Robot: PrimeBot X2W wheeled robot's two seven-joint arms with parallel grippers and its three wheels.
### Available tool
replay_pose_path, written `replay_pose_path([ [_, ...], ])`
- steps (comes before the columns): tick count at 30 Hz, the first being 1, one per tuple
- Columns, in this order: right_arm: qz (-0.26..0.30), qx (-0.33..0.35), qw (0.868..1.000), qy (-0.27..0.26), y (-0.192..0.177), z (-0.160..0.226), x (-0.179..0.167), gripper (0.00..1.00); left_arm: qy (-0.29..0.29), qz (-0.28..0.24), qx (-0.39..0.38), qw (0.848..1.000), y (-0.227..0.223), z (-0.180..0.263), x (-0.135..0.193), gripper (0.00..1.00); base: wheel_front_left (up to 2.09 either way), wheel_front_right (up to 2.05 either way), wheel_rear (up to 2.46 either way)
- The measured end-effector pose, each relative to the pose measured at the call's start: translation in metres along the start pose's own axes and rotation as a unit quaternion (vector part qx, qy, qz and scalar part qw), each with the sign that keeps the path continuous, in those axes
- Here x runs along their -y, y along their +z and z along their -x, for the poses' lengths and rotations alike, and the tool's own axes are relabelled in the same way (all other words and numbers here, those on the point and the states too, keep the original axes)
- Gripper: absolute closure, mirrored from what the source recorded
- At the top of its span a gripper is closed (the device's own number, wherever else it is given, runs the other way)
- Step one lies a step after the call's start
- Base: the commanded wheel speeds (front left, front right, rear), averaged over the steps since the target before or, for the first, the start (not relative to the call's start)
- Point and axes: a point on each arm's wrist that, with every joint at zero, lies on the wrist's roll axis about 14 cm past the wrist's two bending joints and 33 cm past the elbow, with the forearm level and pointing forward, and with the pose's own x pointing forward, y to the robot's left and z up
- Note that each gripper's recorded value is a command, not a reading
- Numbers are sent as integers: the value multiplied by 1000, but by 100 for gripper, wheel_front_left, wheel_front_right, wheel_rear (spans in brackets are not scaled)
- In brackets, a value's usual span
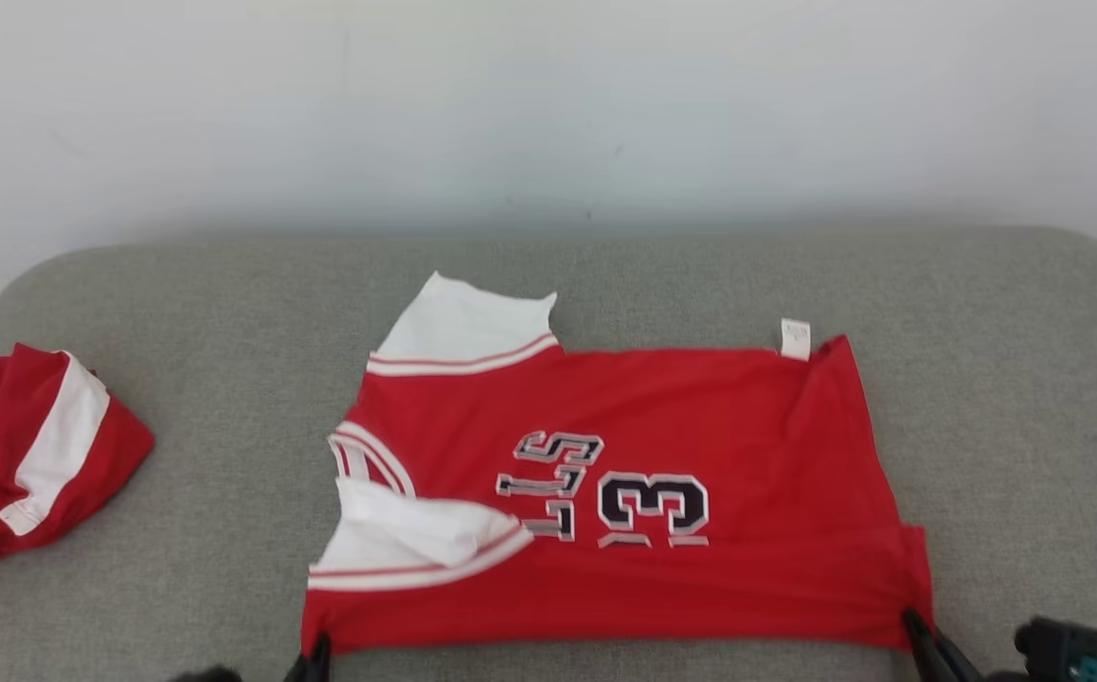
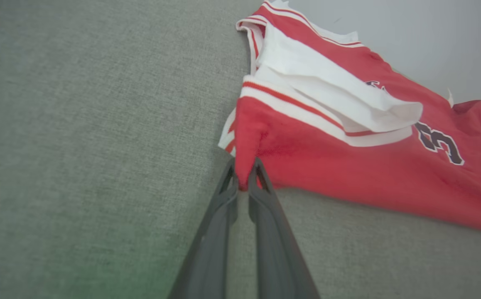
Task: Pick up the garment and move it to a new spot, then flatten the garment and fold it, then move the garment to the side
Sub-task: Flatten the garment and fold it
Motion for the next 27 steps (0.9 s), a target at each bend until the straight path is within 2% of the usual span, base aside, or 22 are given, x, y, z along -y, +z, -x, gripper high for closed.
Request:
replay_pose_path([
  [3, -6, -13, 1000, -11, -11, 21, 12, 100, 7, 11, -4, 1000, -16, 26, -3, 100, 0, 0, 0],
  [7, -8, -23, 1000, -15, -14, 29, 15, 100, 13, 25, -11, 1000, -29, 40, 0, 100, 0, 0, 0],
  [8, -7, -17, 1000, -15, -11, 29, 15, 51, 15, 24, -13, 1000, -31, 41, -1, 100, 0, 0, 0],
  [9, -8, -11, 1000, -15, -8, 28, 14, 0, 13, 18, -11, 1000, -30, 42, 0, 81, 0, 0, 0],
  [10, -9, -8, 1000, -13, -6, 28, 12, 0, 11, 13, -6, 1000, -26, 41, 2, 54, 0, 0, 0],
  [11, -7, -2, 1000, -11, -2, 28, 9, 0, 8, 14, 4, 1000, -20, 40, 4, 0, 0, 0, 0],
  [16, 17, 67, 998, 4, 35, 26, -3, 0, 3, -26, 71, 997, 25, 38, 6, 0, 0, 0, 0],
  [20, 34, 135, 990, 21, 66, 29, -19, 0, 7, -67, 145, 987, 72, 42, 10, 0, 0, 0, 0],
  [23, 52, 184, 981, 30, 86, 32, -30, 0, 12, -134, 187, 973, 101, 48, 10, 0, 0, 0, 0],
  [27, 60, 229, 971, 34, 99, 37, -40, 0, 22, -188, 232, 954, 129, 58, 14, 0, 0, 0, 0],
])
